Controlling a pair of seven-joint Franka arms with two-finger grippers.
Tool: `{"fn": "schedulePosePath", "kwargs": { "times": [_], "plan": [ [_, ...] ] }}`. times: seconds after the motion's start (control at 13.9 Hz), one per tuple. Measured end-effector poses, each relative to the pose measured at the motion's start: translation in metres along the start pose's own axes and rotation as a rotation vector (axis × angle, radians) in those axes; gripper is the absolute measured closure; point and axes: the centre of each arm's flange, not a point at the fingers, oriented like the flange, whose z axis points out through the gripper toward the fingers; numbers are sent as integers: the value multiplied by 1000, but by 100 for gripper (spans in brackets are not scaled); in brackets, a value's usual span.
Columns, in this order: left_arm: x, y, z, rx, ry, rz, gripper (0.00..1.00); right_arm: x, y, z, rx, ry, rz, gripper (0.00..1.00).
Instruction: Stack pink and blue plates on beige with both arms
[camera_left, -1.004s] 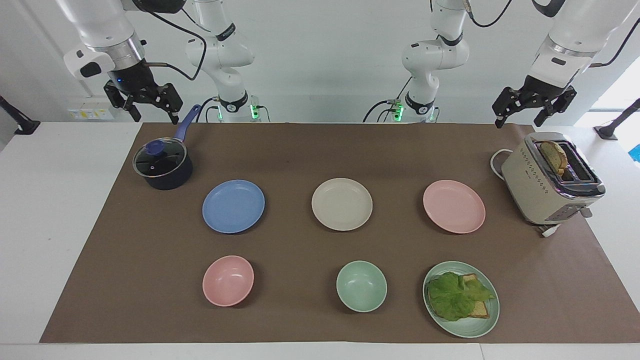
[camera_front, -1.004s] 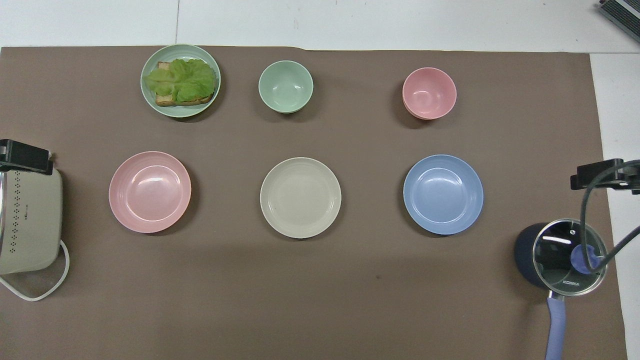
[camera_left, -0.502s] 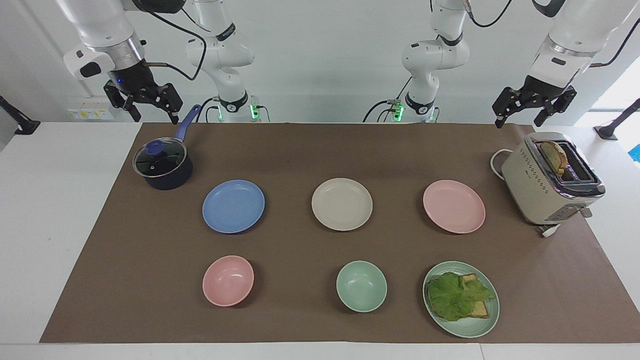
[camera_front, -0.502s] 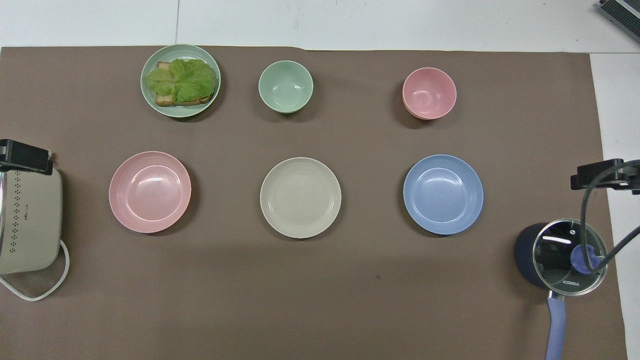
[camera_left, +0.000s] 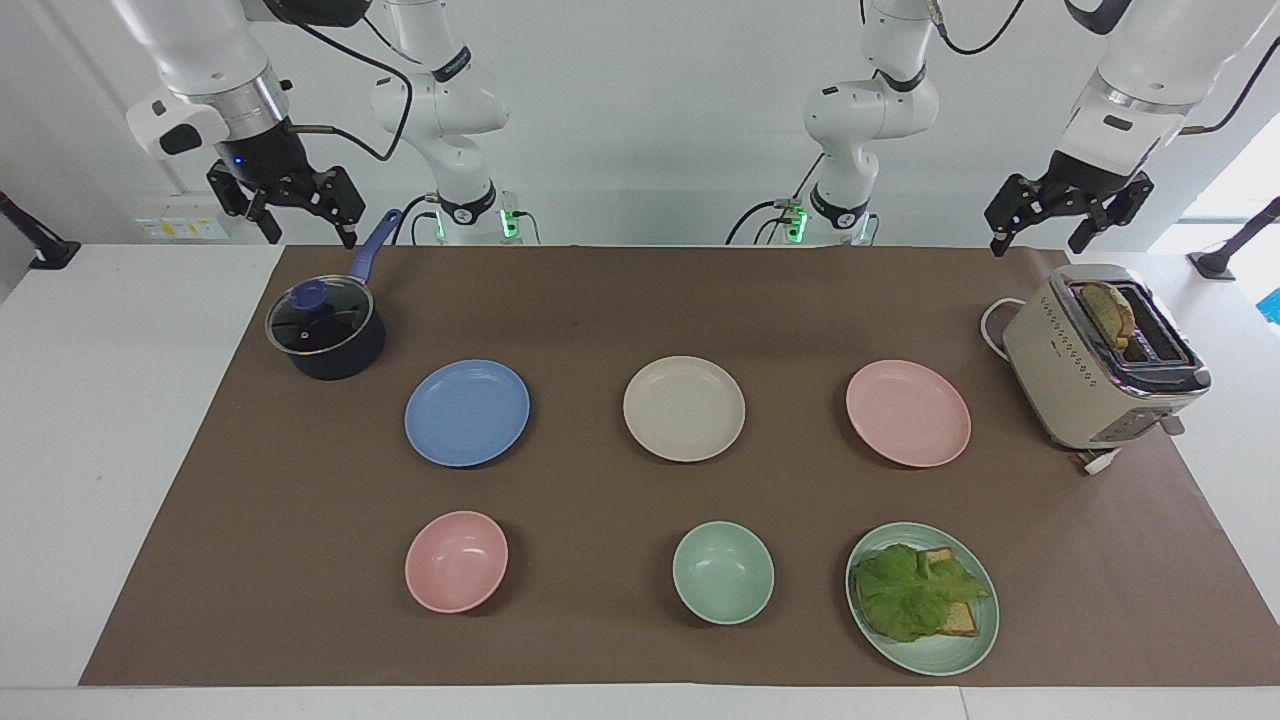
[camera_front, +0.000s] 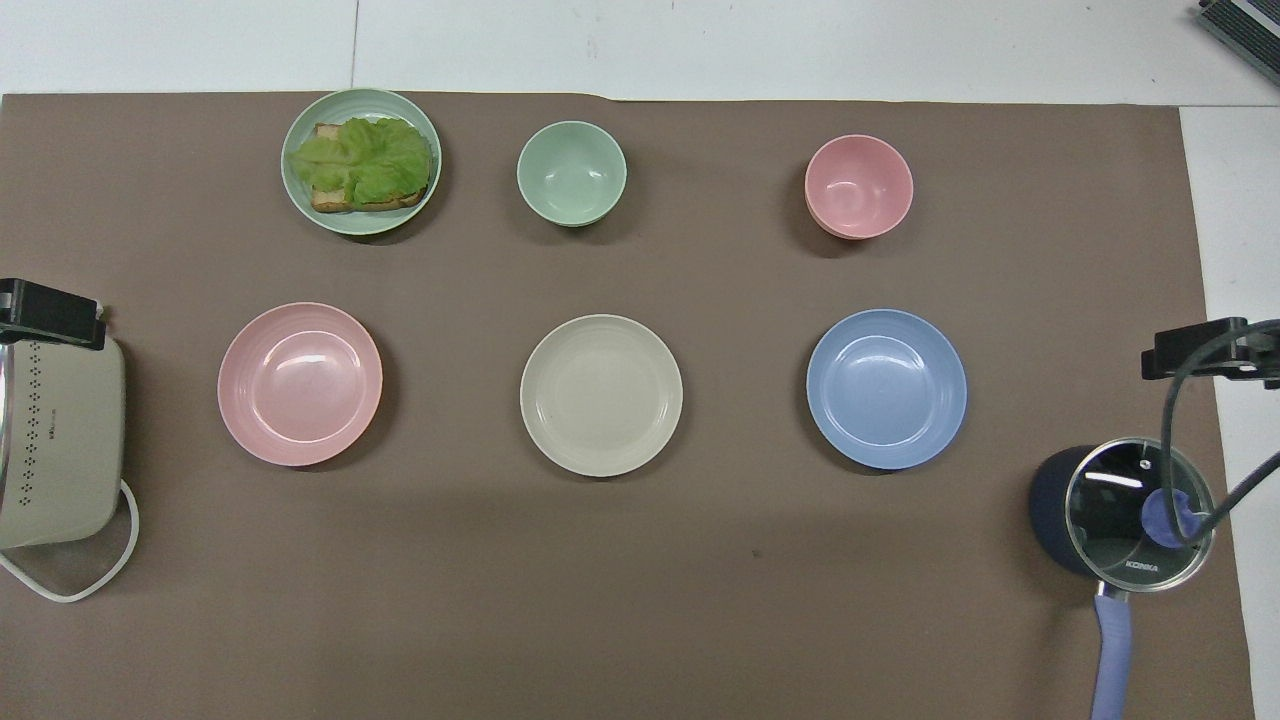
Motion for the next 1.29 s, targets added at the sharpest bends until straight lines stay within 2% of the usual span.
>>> {"fn": "schedulePosePath", "kwargs": {
  "times": [0.36, 0.79, 1.29],
  "plan": [
    [0, -1, 2, -1, -5, -2, 0, 0, 0, 0, 0, 0, 1, 0],
    [0, -9, 25, -23, -49, -21, 0, 0, 1, 0, 0, 0, 2, 0],
    [13, -24, 105, -29, -51, -50, 0, 0, 1, 0, 0, 0, 2, 0]
  ]
}}
